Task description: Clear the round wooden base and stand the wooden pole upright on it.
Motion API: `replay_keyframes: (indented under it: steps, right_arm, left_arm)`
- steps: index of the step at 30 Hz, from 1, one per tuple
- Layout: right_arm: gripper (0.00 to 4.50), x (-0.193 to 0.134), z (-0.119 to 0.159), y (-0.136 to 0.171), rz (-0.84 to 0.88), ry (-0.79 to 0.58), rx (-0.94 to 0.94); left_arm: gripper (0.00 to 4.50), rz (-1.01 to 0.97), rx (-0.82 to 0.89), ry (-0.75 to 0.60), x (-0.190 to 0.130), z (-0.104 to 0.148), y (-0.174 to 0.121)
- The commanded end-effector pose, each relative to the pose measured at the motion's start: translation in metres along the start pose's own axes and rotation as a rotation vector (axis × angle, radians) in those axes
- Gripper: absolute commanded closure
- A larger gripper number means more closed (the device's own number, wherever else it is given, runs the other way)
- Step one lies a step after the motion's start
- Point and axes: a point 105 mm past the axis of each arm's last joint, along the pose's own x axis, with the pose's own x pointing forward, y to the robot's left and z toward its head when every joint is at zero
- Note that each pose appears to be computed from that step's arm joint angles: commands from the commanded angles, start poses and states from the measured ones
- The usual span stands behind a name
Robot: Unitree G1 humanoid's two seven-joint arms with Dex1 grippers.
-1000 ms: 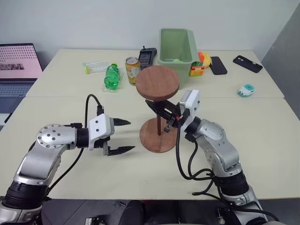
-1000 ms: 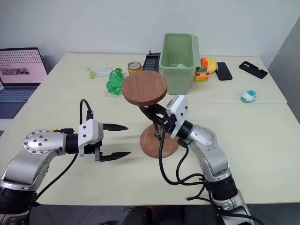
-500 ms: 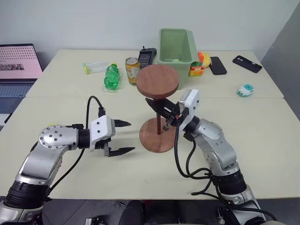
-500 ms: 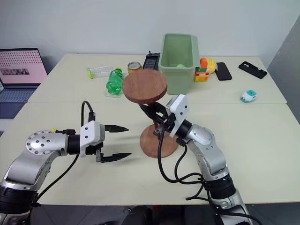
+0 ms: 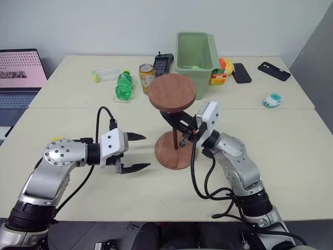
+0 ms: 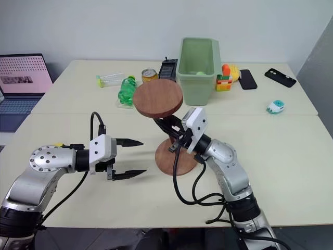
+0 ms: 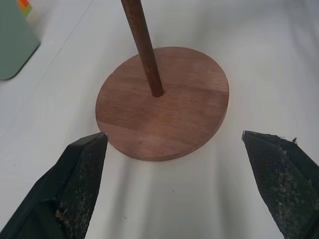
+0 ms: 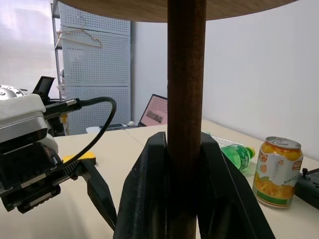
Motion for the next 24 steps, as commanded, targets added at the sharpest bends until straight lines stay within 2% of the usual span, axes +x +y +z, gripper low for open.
replay_keyframes:
  steps: [1,12,24]
  right_arm:
    - [4.23,-0.012,-0.032,0.001,-0.006,0.146,0.044]
    - [4.23,-0.025,-0.066,-0.007,-0.057,0.327,0.128]
    - [4.23,-0.045,-0.086,-0.018,-0.119,0.413,0.147]
  left_arm:
    - [0.00,0.003,0.026,-0.018,-0.001,0.006,0.002]
    - [0.00,0.005,0.012,-0.024,-0.001,0.005,0.002]
    - [0.00,0.025,-0.014,-0.033,-0.005,0.004,0.003]
